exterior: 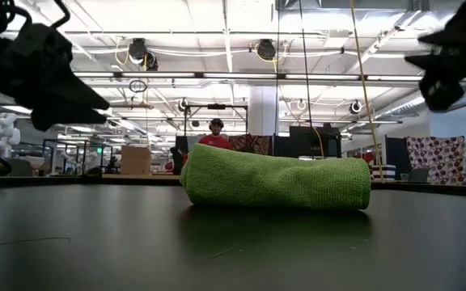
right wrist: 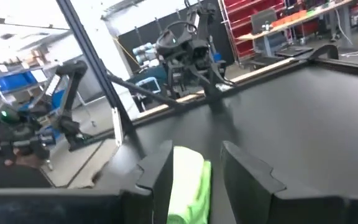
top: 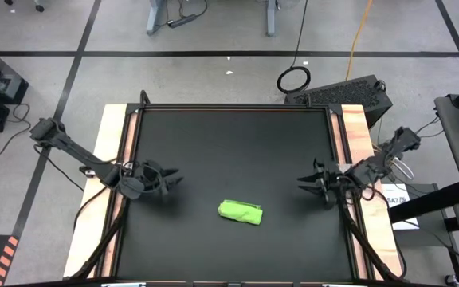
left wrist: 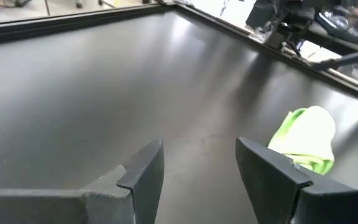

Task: Roll towel
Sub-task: Return to Home Position

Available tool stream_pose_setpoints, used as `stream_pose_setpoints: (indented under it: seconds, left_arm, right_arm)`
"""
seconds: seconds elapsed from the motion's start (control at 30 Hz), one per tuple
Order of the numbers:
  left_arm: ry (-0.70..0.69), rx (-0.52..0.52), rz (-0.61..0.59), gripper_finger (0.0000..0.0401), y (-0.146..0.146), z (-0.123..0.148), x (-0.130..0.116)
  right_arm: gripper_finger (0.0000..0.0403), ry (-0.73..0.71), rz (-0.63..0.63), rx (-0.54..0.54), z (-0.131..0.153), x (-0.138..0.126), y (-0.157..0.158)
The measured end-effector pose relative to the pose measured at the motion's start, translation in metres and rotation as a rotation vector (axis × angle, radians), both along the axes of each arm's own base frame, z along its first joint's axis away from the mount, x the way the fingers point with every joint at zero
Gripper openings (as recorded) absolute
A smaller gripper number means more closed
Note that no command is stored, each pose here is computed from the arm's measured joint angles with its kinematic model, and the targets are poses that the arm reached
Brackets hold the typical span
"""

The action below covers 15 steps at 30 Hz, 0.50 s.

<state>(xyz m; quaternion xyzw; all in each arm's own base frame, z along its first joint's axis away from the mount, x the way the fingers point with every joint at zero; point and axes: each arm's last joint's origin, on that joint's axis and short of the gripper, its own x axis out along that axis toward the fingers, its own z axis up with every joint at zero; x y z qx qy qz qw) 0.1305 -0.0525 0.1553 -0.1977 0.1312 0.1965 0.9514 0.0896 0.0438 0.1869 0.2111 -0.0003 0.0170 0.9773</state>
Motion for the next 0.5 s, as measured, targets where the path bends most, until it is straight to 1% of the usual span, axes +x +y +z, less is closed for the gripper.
stream_pose_setpoints:
  seconds: [0.07,0.1,0.2,0.33,0.4,0.5]
  left_arm:
    - [-0.021,-0.001,0.019,0.0203,0.002,-0.007,-0.002]
    - [-0.029,-0.001,0.026,0.0203,0.003,-0.010,-0.003]
    - [-0.033,-0.001,0.030,0.0203,0.005,-0.021,-0.007]
    - [-0.019,0.001,0.042,0.0203,0.009,-0.034,-0.013]
    - [-0.023,0.004,0.063,0.0203,0.009,-0.034,-0.014]
    - [-0.014,0.047,0.088,0.0203,0.010,-0.035,-0.014]
  right_arm:
    - [0.0125,0.007,-0.005,-0.014,-0.019,0.001,0.000]
    - [0.0125,0.022,-0.012,-0.028,-0.020,0.000,0.000]
    - [0.0125,-0.002,-0.029,-0.097,-0.017,0.001,0.000]
    - [0.0125,0.028,-0.024,-0.191,-0.021,0.001,0.000]
    - [0.0125,0.028,-0.022,-0.222,-0.021,0.001,0.000]
    - [0.0125,0.027,-0.019,-0.266,-0.021,0.001,0.000]
